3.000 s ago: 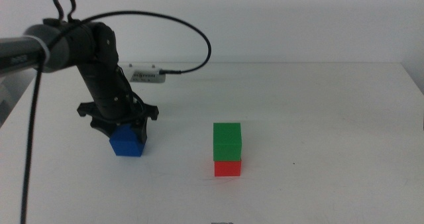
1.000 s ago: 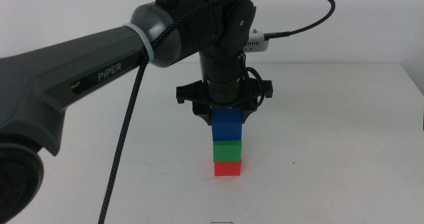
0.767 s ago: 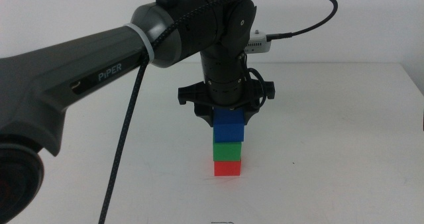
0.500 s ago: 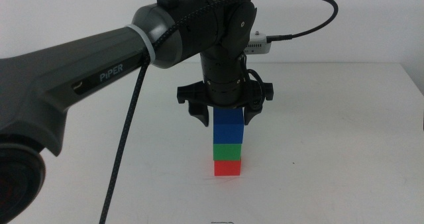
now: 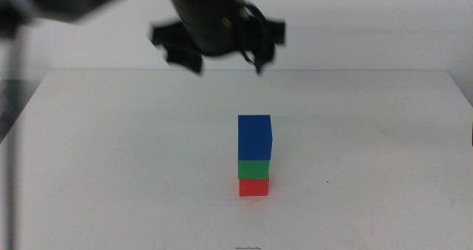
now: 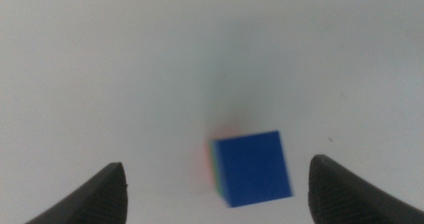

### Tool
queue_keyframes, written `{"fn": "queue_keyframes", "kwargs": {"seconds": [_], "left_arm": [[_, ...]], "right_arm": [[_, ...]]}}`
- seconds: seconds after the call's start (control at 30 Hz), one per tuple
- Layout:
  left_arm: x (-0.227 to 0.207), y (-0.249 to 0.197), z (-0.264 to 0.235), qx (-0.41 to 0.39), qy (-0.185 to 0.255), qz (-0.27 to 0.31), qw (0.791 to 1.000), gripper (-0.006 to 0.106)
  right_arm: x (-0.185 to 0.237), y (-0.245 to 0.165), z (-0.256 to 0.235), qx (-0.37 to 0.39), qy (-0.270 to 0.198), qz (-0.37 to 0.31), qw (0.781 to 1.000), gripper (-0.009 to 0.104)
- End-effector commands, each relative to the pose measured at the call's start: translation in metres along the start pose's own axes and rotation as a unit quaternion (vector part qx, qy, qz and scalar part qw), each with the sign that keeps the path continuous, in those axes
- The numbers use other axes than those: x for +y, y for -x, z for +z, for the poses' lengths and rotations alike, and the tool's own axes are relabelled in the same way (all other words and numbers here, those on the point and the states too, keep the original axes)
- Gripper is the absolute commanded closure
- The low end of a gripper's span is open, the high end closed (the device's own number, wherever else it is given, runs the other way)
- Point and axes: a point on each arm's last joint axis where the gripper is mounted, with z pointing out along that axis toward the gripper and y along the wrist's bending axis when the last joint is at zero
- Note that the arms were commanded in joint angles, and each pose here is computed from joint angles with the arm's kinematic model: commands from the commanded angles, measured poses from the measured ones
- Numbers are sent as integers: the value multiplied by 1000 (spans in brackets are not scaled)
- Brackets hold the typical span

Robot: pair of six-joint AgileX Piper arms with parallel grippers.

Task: Stack red cubes first, then green, then blue cubes in a specific spot.

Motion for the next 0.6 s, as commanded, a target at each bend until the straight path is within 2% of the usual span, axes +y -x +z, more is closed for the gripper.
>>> {"fn": "queue_keyframes", "kwargs": {"seconds": [0.0,0.13,0.27,0.47,0.57], "left_arm": [[20,-1,-55,-47,22,27,998,7],[40,-2,-94,-93,24,70,993,7],[68,-6,-131,-135,30,76,987,7],[127,-30,-173,-196,56,45,978,7],[152,-48,-191,-243,68,37,967,7]], "right_arm": [[-2,12,-4,-44,-9,-6,999,5],[-2,12,-4,-44,-9,-6,999,5],[-2,12,-4,-44,-9,-6,999,5],[-2,12,-4,-44,-9,-5,999,6],[-2,12,-4,-44,-9,-5,999,6]]}}
